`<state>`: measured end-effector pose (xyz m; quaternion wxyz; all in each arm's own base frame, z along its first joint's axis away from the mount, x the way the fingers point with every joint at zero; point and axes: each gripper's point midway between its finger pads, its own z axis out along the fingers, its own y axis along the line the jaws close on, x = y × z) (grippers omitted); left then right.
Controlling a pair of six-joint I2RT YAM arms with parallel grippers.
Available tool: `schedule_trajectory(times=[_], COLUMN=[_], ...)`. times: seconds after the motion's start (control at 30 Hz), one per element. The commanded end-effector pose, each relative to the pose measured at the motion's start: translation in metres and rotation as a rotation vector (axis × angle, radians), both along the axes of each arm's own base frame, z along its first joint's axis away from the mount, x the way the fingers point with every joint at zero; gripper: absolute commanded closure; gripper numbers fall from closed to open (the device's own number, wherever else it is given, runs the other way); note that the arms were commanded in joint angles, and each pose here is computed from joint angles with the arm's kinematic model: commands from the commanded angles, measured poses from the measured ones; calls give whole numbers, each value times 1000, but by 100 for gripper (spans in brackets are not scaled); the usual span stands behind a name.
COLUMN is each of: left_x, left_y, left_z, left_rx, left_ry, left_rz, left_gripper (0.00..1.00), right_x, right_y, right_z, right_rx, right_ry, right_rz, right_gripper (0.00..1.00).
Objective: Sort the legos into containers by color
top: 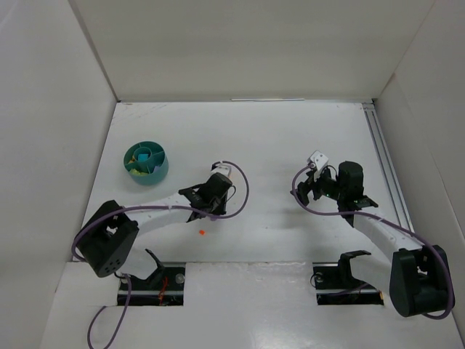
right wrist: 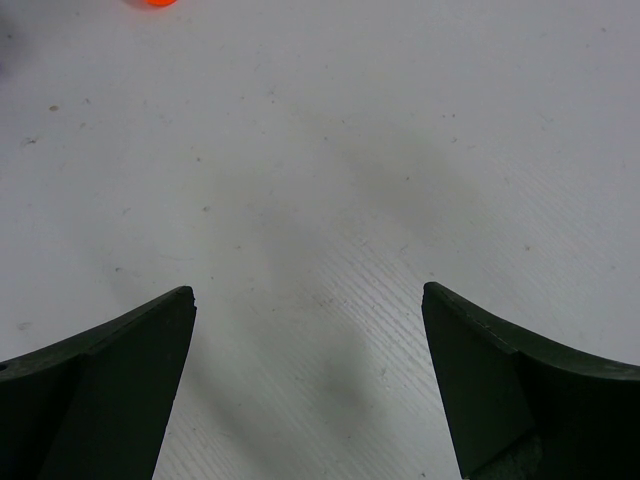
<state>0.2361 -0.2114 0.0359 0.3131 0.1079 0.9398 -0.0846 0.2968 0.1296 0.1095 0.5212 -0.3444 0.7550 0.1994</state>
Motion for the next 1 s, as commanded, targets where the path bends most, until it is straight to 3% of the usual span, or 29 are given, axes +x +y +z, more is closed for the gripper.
schedule_trajectory(times=[0.0,0.17,0.33,0.4,0.57,0.73,0.97], left_x=[4,14,45,60,92,115,138], left_y=[-4,3,19,43,101,150,228], left_z=[12,22,77,96,150,185,179], left_rx=[-9,1,-43,-22,-109,-113,-61], left_ry=[-21,-66,-251,-339,-527,-675,-685], left_rz=[17,98,316,452,816,1017,1211], left_gripper=[85,98,100,100,95,94,96], right_x=[5,5,5,5,7,7,9], right_y=[2,2,2,2,2,2,-1], right_z=[11,14,17,17,21,21,20], right_rx=[19,20,21,21,22,16,2], right_ry=[-51,-60,-69,-69,-78,-85,-92], right_rz=[10,11,11,11,11,14,-1], right_gripper=[1,1,1,1,1,1,1])
